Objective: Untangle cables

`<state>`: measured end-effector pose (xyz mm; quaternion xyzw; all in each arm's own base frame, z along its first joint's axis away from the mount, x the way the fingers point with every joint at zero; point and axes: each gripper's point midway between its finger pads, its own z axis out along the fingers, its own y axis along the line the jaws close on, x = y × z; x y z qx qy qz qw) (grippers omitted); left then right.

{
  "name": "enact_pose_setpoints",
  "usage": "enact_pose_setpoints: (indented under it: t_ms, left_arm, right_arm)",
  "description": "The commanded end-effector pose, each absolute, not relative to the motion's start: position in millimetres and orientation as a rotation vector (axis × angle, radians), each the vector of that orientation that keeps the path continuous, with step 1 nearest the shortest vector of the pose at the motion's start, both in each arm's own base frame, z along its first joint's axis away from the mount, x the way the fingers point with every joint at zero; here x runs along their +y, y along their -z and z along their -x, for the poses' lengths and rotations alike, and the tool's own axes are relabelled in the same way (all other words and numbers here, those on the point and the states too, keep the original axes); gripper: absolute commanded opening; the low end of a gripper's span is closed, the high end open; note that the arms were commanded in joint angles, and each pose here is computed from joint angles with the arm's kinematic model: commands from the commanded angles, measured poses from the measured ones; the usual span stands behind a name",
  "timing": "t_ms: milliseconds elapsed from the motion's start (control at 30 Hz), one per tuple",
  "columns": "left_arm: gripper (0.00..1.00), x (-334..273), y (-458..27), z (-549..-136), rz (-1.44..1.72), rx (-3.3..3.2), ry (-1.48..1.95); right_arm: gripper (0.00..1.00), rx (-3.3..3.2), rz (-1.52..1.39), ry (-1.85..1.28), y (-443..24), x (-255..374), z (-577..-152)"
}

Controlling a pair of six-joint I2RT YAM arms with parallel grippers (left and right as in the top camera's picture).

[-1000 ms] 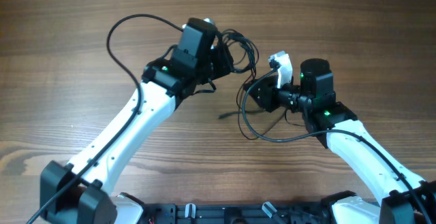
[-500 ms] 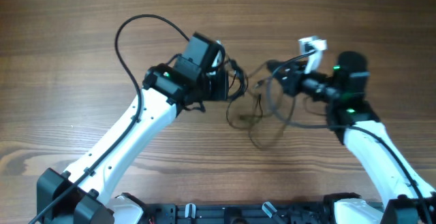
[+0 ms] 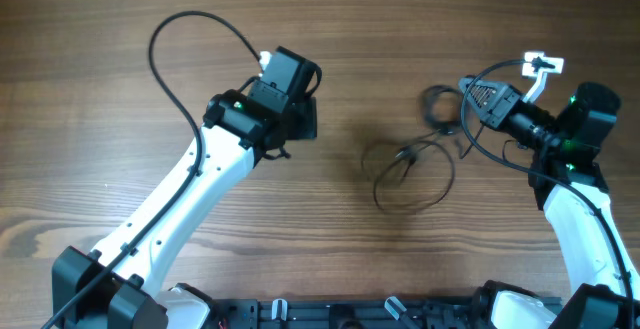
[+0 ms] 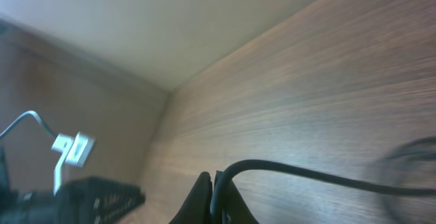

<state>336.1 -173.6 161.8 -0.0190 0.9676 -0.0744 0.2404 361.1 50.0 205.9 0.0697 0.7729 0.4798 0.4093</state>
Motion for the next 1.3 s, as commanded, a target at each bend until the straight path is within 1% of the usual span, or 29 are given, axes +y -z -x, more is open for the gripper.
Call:
enact_pose_setpoints:
  t_ms: [0,67,100,200,233,300,333,367,433,467,533,567,633,700,833,933,1000,1033,1067,1133,1167,1200,1267]
  left_arm:
    - [0.64,-185,-168,-349,0.299,2.595,0.349]
    - [0.8,-202,-173,-351,0.264,2.587,0.466]
    - [0.84,-206,-175,-352,0.257,2.581,0.493]
    - [0.87,-212,-178,-353,0.246,2.57,0.537]
    - [0.9,-212,-179,-354,0.249,2.569,0.538]
    - [0.93,-213,-180,-355,0.249,2.562,0.543]
    - [0.95,-213,-181,-356,0.247,2.554,0.548]
    - [0.97,-216,-184,-360,0.244,2.532,0.563]
    - [0.98,-219,-189,-366,0.241,2.502,0.583]
    - [0.98,-221,-192,-370,0.239,2.481,0.596]
    - [1.0,-223,-197,-375,0.24,2.45,0.61]
    - [1.0,-222,-198,-377,0.244,2.443,0.608]
    - [1.0,-214,-199,-382,0.274,2.427,0.584]
    - [1.0,-198,-197,-389,0.336,2.414,0.533]
    - [1.0,-145,-194,-402,0.602,2.38,0.457]
    - [1.0,-110,-196,-410,0.761,2.354,0.506]
    - [1.0,-93,-197,-414,0.818,2.35,0.572]
    - [1.0,-86,-197,-415,0.84,2.349,0.607]
    - [1.0,-80,-198,-416,0.859,2.348,0.642]
    - [1.0,-71,-199,-416,0.888,2.351,0.704]
    - [1.0,-68,-199,-415,0.896,2.353,0.728]
    - [1.0,-67,-199,-414,0.903,2.357,0.747]
    - [1.0,-65,-197,-412,0.915,2.367,0.756]
  right_arm:
    - [0.04,1.94,-0.103,-1.286,-216,66,-351]
    - [0.04,1.952,-0.087,-1.266,-212,68,-350]
    - [0.04,1.969,-0.109,-1.241,-206,65,-352]
    - [0.05,2.073,-0.313,-1.148,-177,50,-355]
    - [0.06,2.128,-0.4,-1.116,-162,45,-352]
    - [0.09,2.206,-0.491,-1.11,-144,45,-342]
    - [0.11,2.244,-0.502,-1.117,-137,48,-335]
    - [0.15,2.28,-0.357,-1.15,-136,64,-324]
    - [0.2,2.291,-0.178,-1.202,-138,85,-313]
    - [0.22,2.303,-0.135,-1.226,-138,95,-309]
    - [0.22,2.326,-0.039,-1.266,-138,121,-301]
    - [0.21,2.328,0.003,-1.276,-139,131,-298]
    - [0.11,2.332,0.101,-1.282,-141,157,-293]
    - [0.05,2.351,0.132,-1.27,-140,177,-290]
    - [0.04,2.348,0.293,-1.246,-141,223,-273]
    - [0.04,2.354,0.374,-1.199,-138,249,-259]
    - [0.05,2.376,0.373,-1.112,-130,252,-258]
    - [0.07,2.385,0.366,-1.083,-127,251,-258]
    - [0.17,2.39,0.361,-1.071,-126,250,-259]
    - [0.63,2.385,0.347,-1.054,-126,246,-263]
    - [0.89,2.374,0.334,-1.042,-128,241,-269]
    - [1.0,2.364,0.327,-1.03,-131,237,-274]
    - [1.0,2.344,0.267,-1.001,-138,222,-287]
